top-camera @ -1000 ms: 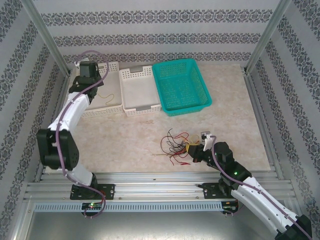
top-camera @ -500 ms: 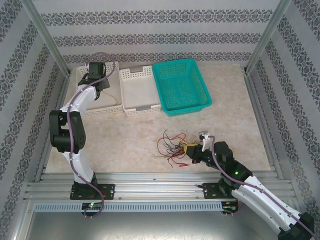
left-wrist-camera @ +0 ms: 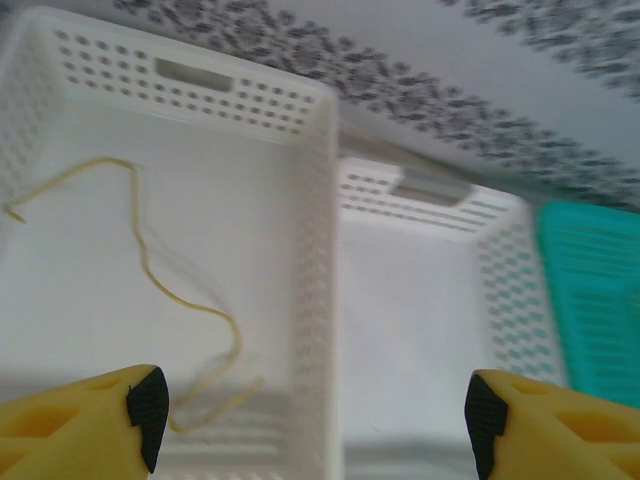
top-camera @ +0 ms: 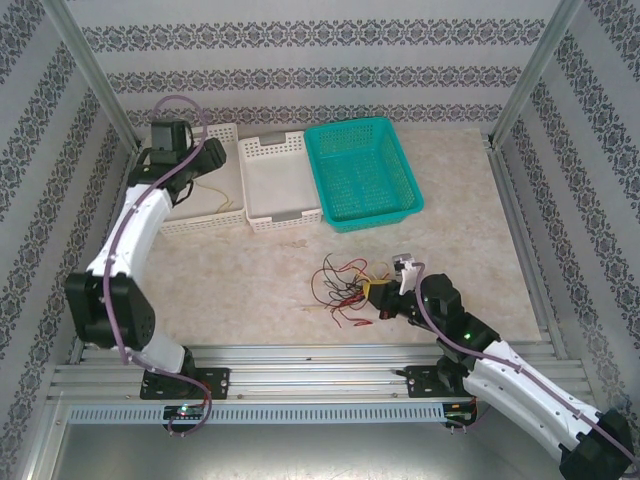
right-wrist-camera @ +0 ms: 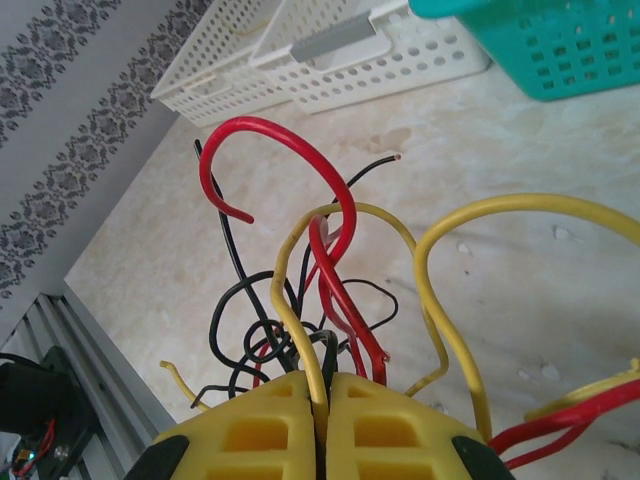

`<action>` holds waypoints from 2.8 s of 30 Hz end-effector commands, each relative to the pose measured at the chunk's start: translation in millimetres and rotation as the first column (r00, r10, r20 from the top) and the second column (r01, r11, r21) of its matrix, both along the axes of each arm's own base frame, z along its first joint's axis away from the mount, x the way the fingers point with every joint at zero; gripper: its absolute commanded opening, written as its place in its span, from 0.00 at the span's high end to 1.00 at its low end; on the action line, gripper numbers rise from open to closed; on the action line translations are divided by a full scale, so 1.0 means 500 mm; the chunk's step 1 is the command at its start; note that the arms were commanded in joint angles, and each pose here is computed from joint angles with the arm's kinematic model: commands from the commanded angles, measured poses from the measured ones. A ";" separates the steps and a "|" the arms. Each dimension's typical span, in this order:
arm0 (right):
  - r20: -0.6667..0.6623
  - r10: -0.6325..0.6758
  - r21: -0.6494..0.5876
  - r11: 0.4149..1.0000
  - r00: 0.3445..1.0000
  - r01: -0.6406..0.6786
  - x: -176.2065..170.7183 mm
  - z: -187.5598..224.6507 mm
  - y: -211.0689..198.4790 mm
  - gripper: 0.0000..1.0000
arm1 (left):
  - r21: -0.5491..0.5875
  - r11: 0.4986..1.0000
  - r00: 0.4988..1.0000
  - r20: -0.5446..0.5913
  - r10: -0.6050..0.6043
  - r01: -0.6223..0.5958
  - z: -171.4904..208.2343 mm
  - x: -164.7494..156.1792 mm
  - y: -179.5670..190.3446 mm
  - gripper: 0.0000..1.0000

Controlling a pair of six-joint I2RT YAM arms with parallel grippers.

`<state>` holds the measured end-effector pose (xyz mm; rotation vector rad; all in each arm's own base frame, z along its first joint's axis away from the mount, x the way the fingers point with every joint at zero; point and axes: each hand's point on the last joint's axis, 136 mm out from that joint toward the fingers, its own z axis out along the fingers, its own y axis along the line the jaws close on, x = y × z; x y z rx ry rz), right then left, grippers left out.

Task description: Untangle the cables

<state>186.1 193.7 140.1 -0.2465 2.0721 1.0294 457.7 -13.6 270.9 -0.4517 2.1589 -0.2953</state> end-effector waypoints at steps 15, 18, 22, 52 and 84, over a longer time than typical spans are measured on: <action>0.112 0.218 0.145 0.962 0.970 -0.233 0.004 0.155 0.093 1.00 | -0.445 0.802 0.891 -0.018 -0.453 0.399 -0.083 -0.326 -0.360 0.22; 0.113 0.245 0.152 0.953 0.963 -0.260 0.000 0.156 0.101 1.00 | -0.500 0.751 0.872 0.018 -0.488 0.431 -0.087 -0.357 -0.388 0.22; 0.091 0.289 0.132 0.945 0.953 -0.299 -0.007 0.140 0.111 1.00 | -0.545 0.684 0.835 0.056 -0.548 0.485 -0.080 -0.388 -0.420 0.22; -0.081 0.420 -0.043 0.904 0.904 -0.425 -0.018 0.065 0.159 1.00 | -0.446 0.481 0.520 -0.039 -0.853 0.755 -0.137 -0.493 -0.515 0.22; -0.104 0.497 -0.016 0.865 0.862 -0.501 -0.047 0.063 0.189 1.00 | -0.402 0.443 0.460 -0.058 -0.886 0.801 -0.151 -0.510 -0.543 0.81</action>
